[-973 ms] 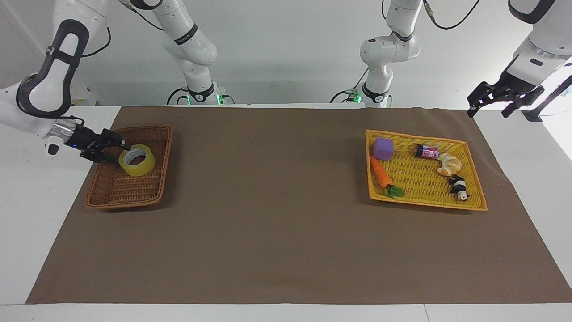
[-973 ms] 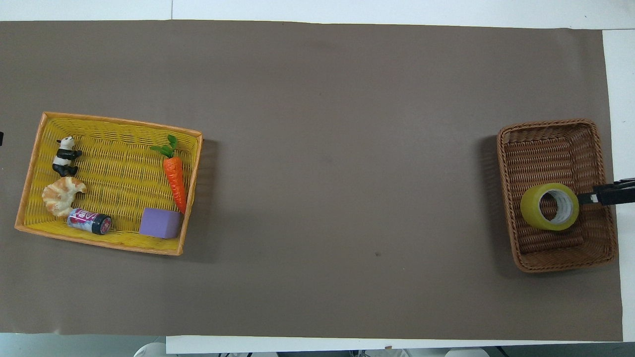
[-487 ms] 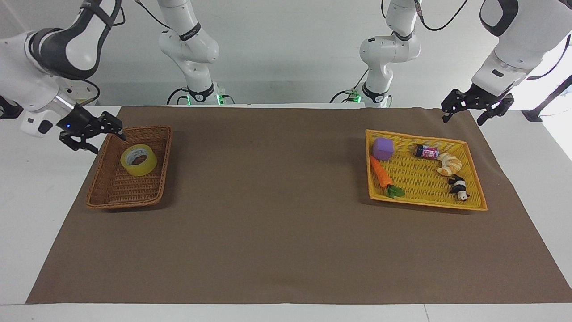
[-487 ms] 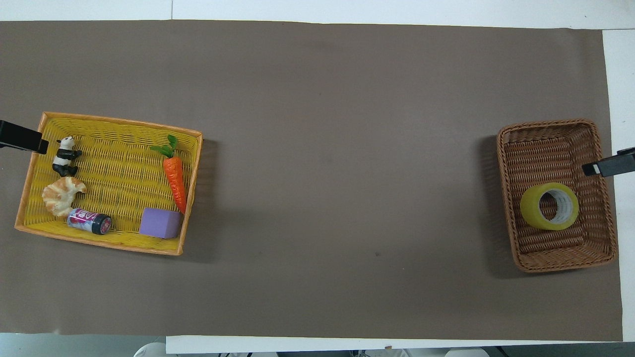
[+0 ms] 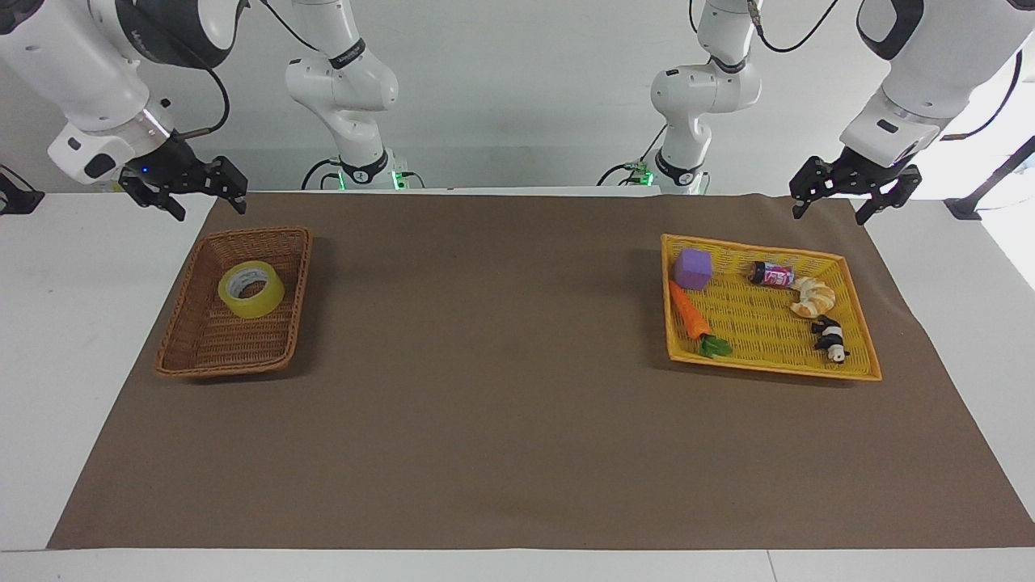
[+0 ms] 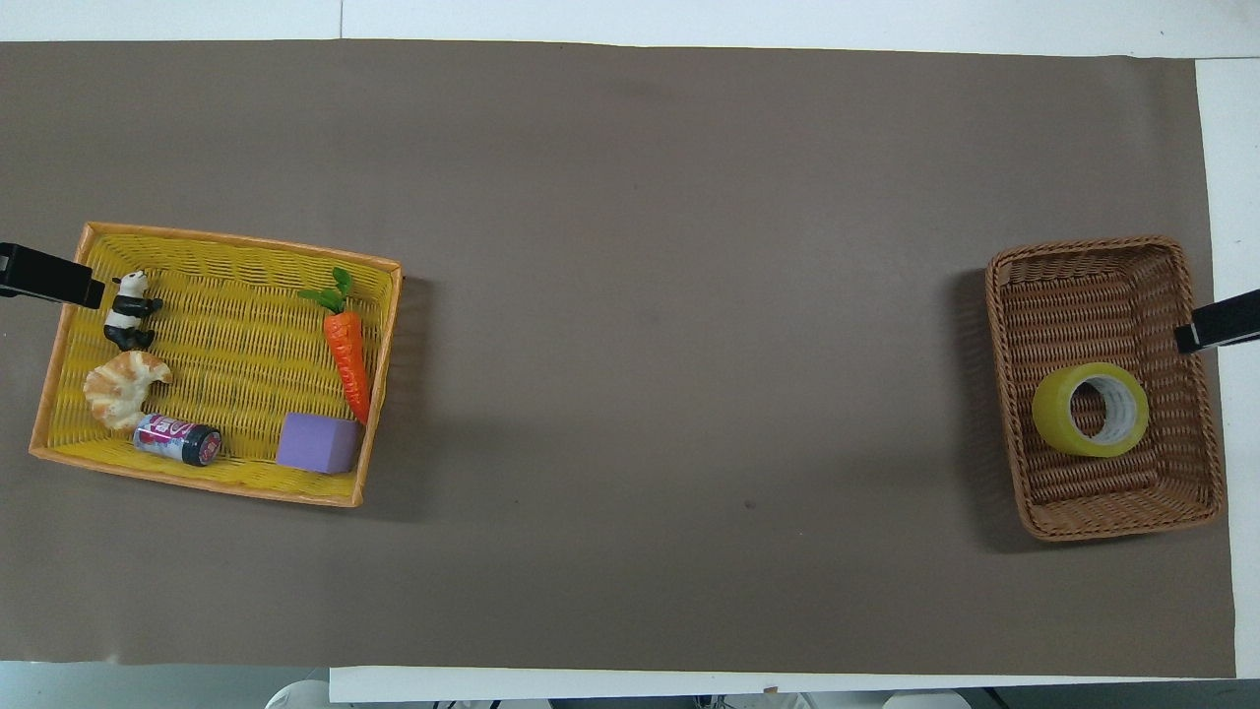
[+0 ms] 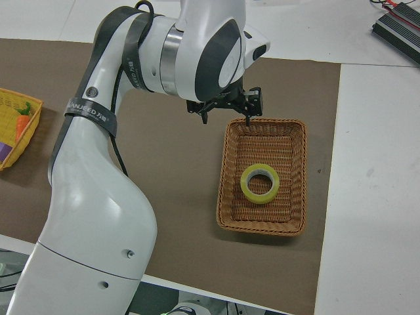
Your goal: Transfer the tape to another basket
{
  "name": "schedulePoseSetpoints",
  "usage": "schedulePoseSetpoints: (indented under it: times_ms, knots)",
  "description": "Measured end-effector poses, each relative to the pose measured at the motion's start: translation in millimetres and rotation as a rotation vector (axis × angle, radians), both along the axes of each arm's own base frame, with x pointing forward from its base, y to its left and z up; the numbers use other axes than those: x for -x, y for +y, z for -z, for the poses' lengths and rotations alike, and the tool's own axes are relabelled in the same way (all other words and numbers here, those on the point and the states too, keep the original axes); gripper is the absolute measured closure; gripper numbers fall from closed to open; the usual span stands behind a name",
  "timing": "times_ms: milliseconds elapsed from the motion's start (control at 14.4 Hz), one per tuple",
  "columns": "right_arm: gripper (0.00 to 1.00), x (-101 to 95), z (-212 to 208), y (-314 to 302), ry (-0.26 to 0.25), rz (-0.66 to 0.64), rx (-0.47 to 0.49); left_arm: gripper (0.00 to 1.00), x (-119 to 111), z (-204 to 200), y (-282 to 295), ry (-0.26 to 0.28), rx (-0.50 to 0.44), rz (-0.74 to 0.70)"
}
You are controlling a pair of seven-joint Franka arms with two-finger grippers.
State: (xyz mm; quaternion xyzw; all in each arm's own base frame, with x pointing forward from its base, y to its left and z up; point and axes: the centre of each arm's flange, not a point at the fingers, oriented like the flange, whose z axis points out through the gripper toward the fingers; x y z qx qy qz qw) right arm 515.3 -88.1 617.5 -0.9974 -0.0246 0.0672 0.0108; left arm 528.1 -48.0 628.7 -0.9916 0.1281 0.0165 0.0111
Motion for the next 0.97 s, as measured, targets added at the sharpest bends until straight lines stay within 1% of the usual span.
schedulePoseSetpoints:
  times_ms: [209, 348, 487, 626, 973]
  knots:
    - [0.00, -9.3, -16.2, 4.3, 0.037, 0.005, 0.008, 0.00, -0.4, 1.0, 6.4, 0.002, 0.000, -0.012]
    - [0.00, -18.3, -12.8, 7.5, 0.046, 0.002, 0.009, 0.00, -0.4, 1.0, 7.0, 0.002, 0.000, -0.013]
    - [0.00, -23.0, -9.3, 14.3, 0.055, 0.001, 0.012, 0.00, -0.4, 1.0, 7.0, 0.002, 0.000, -0.013]
    - [0.00, -22.6, -11.8, 14.2, 0.051, 0.008, 0.016, 0.00, -0.3, 0.8, 7.0, 0.002, 0.000, -0.013]
    - [0.00, -11.8, -28.3, 13.3, 0.023, 0.024, 0.020, 0.00, -0.3, 0.7, 7.0, 0.002, 0.000, -0.013]
